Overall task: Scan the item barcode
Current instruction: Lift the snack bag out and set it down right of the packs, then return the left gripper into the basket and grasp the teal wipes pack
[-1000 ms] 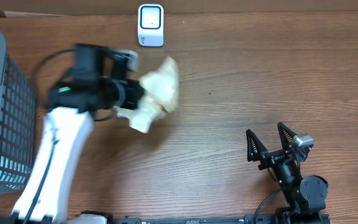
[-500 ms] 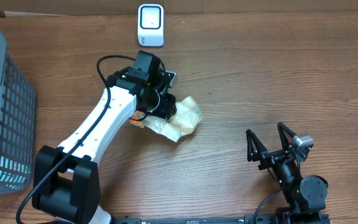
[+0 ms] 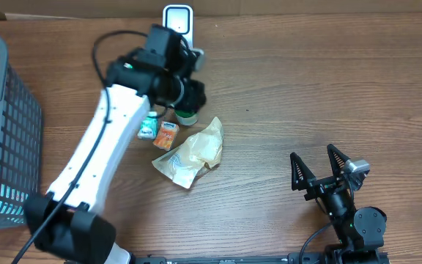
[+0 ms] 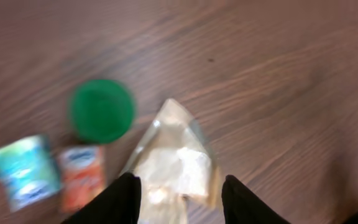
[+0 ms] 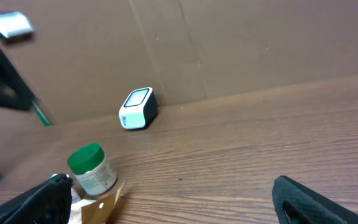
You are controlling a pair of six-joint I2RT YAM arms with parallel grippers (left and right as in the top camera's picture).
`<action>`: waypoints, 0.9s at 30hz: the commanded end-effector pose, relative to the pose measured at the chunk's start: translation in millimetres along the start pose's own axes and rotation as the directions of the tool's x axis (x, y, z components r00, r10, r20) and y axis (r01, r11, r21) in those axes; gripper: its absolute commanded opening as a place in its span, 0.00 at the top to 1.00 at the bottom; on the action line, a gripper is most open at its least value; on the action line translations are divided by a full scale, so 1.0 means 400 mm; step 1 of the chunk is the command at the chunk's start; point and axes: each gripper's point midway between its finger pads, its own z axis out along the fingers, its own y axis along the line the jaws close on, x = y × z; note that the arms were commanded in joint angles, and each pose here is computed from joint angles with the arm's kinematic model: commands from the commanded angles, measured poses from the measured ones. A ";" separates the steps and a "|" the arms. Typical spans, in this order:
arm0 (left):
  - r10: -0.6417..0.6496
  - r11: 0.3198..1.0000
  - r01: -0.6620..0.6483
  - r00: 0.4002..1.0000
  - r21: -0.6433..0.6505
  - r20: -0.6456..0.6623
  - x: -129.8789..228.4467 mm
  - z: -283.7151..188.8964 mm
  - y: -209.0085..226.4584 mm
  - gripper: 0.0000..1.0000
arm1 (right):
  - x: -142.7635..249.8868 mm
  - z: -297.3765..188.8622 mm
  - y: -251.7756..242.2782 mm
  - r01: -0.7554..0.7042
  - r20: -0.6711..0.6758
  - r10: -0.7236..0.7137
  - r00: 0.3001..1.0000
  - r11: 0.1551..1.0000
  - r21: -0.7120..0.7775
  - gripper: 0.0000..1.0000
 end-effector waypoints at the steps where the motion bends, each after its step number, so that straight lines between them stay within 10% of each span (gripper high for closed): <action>1: -0.103 0.981 0.129 0.979 -0.144 0.176 -0.050 -0.190 0.084 0.56 | 0.001 0.000 -0.007 0.002 0.010 -0.002 1.000 1.000 0.009 0.00; 6: -0.312 0.859 0.437 0.860 -0.267 0.403 0.009 -0.432 0.261 0.51 | 0.001 0.000 -0.007 0.002 0.010 -0.002 1.000 1.000 0.009 0.00; 9: -0.414 0.728 0.624 0.730 -0.284 0.543 0.086 -0.572 0.378 0.28 | 0.001 0.000 -0.007 0.002 0.010 -0.002 1.000 1.000 0.009 0.00; 12: -0.456 0.556 0.780 0.576 -0.288 0.679 0.176 -0.704 0.508 0.12 | 0.001 0.000 -0.007 0.002 0.010 -0.002 1.000 1.000 0.009 0.00; 20: -0.590 0.056 0.987 0.156 -0.152 0.792 0.463 -0.816 0.797 0.12 | 0.001 0.000 -0.007 0.002 0.010 -0.002 1.000 1.000 0.009 0.00; 27: -0.737 -0.038 0.974 0.124 -0.224 0.664 0.558 -0.685 0.948 0.19 | 0.001 0.000 -0.007 0.002 0.010 -0.002 1.000 1.000 0.009 0.00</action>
